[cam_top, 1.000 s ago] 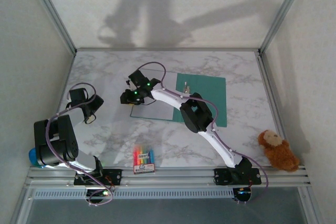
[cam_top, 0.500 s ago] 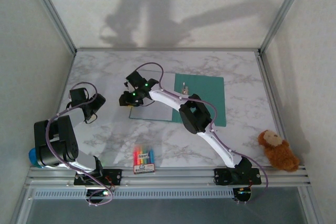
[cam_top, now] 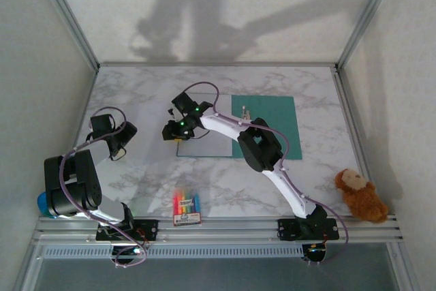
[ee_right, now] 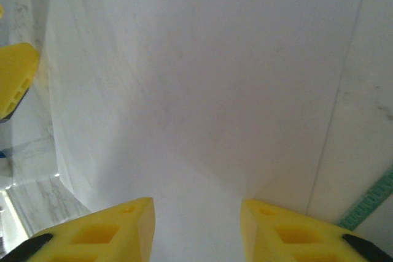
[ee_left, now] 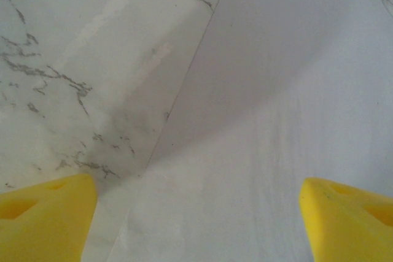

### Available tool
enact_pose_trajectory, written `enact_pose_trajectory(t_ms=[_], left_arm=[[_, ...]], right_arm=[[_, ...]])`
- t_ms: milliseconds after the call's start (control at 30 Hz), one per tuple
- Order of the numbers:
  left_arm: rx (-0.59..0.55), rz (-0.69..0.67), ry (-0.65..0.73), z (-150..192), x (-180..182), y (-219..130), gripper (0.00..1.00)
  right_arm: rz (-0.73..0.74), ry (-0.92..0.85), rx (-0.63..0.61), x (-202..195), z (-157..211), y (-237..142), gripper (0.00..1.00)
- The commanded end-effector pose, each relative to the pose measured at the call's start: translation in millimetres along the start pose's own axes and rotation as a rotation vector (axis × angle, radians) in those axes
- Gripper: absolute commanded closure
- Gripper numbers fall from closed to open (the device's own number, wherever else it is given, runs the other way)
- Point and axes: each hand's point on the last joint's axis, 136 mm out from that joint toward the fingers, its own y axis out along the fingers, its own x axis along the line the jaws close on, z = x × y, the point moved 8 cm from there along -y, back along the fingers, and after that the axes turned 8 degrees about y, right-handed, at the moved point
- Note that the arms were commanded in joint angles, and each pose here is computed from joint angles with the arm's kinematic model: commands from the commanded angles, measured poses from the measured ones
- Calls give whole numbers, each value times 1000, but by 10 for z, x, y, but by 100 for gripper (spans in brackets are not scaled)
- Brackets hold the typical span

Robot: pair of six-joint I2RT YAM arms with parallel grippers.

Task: Put the files into the folder

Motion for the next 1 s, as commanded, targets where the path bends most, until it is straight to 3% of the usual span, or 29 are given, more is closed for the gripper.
enact_pose_trajectory(t_ms=[0,200,667,967], left_arm=[[8,-2,0,24,8,21,14],[7,4,3,16,-7,3,15],[13,12,4,37,-8,3,17],[23,38,2,54,-27,20,15]], right_arm=[[-101,-23,2,263,-26,-257,58],[-122,-20,-22,389,-92,-281,59],[52,70,-120,156,-259,27,61],[72,106,-99,65,-219,229,62]])
